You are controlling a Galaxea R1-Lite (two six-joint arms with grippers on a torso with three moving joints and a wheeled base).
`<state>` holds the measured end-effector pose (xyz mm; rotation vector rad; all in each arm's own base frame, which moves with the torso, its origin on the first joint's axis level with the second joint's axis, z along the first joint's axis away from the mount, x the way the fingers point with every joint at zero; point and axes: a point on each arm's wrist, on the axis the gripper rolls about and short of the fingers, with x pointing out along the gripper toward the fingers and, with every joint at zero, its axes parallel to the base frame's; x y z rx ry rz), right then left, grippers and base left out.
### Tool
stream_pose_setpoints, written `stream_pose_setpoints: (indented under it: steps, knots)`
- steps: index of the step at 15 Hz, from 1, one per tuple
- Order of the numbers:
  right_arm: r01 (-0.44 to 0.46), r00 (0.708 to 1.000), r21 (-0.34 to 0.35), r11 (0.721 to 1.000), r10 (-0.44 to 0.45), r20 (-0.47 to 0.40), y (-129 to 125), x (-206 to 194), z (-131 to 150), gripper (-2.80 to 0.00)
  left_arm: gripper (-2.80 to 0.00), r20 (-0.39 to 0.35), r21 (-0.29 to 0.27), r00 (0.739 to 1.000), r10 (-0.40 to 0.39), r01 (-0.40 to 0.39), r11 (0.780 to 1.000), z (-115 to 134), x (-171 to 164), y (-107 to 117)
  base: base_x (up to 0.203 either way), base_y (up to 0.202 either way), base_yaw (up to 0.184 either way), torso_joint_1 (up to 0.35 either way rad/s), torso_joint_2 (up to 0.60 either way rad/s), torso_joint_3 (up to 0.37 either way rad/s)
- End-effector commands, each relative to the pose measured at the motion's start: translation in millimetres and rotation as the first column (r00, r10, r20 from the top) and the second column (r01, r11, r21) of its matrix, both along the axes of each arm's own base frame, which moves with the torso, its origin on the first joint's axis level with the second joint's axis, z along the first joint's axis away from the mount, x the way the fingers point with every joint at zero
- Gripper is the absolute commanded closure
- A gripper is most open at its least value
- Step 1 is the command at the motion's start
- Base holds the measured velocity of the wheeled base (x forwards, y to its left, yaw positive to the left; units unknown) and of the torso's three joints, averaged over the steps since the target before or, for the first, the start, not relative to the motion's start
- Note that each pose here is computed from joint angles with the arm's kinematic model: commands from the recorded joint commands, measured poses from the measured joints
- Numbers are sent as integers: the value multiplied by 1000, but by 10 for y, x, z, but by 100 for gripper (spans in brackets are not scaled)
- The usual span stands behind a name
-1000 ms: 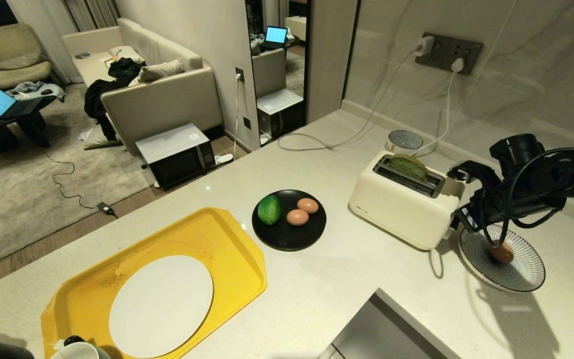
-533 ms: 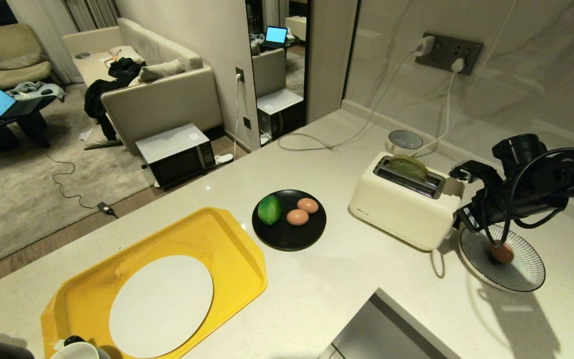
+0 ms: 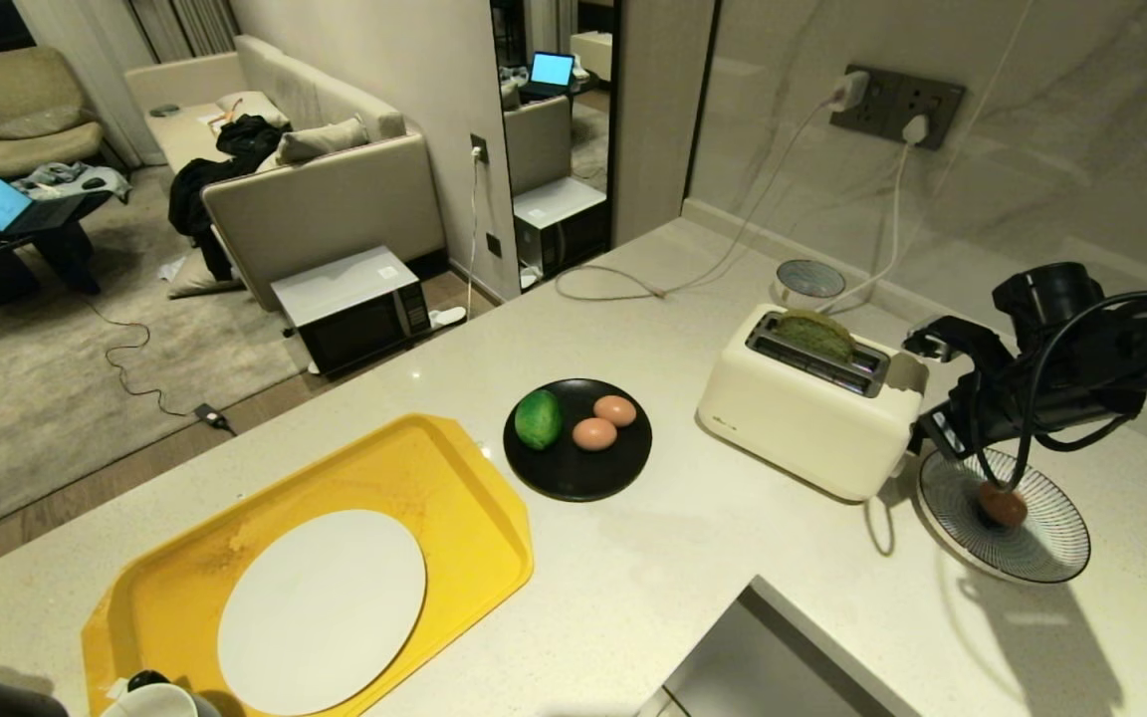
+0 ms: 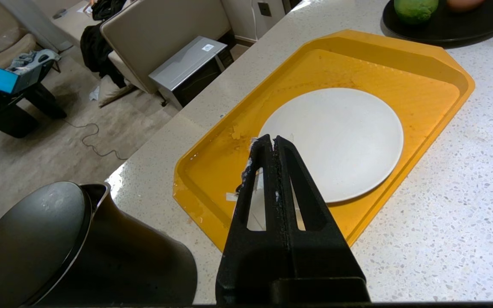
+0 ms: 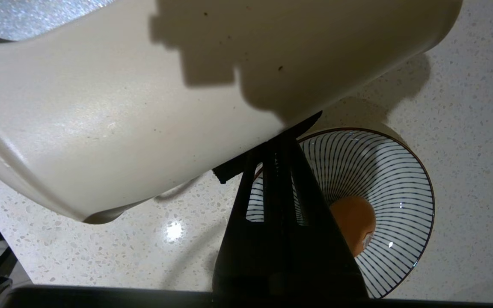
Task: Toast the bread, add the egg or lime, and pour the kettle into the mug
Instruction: Use a bread toaster
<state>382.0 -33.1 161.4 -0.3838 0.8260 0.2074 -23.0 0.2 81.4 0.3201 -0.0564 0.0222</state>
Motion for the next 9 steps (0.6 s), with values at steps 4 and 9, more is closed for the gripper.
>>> stream_pose_setpoints:
  steps: [4, 9]
  knots:
    - [4, 1000, 2, 1000, -4, -5, -36, 6, -20, 0, 0, 1, 2, 1000, 1, -1, 1000, 0, -1, 0, 0, 0, 0, 0, 0, 0]
    - [16, 1000, 4, 1000, -16, -8, -86, 28, -42, 0, 0, 1, 2, 1000, 1, -1, 1000, 0, -1, 0, 0, 0, 0, 0, 0, 0]
